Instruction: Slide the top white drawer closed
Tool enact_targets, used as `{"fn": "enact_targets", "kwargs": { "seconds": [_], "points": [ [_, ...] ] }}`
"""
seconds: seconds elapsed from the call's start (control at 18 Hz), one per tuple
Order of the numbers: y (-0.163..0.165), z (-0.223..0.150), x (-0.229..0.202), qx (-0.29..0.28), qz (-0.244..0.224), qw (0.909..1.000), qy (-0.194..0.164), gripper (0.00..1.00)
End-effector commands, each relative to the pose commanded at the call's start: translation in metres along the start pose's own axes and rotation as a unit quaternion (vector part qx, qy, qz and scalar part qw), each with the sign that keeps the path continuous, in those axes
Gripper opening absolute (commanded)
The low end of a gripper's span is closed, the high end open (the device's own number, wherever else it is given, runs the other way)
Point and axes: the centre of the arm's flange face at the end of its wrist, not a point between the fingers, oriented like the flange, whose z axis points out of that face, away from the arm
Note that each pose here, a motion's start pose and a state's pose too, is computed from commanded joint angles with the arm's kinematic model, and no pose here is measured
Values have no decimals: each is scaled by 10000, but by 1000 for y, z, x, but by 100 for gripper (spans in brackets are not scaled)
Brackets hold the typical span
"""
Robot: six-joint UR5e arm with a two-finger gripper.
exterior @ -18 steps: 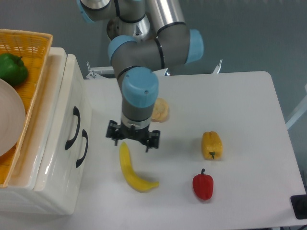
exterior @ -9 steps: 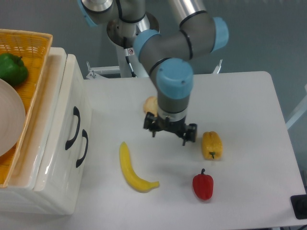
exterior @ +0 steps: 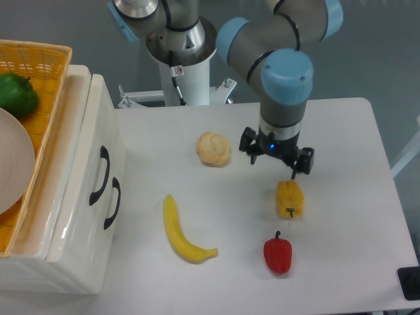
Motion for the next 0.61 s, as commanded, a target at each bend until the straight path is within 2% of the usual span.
{"fn": "enact_targets", "kwargs": {
  "seconds": [0.22,0.33,0.61],
  "points": [
    [41,-15,-13,-37,144,9999,80,100],
    [51,-18,-17,-26,251,9997,76,100],
    [66,-27,-22,122,179,9997,67,100]
  ]
}}
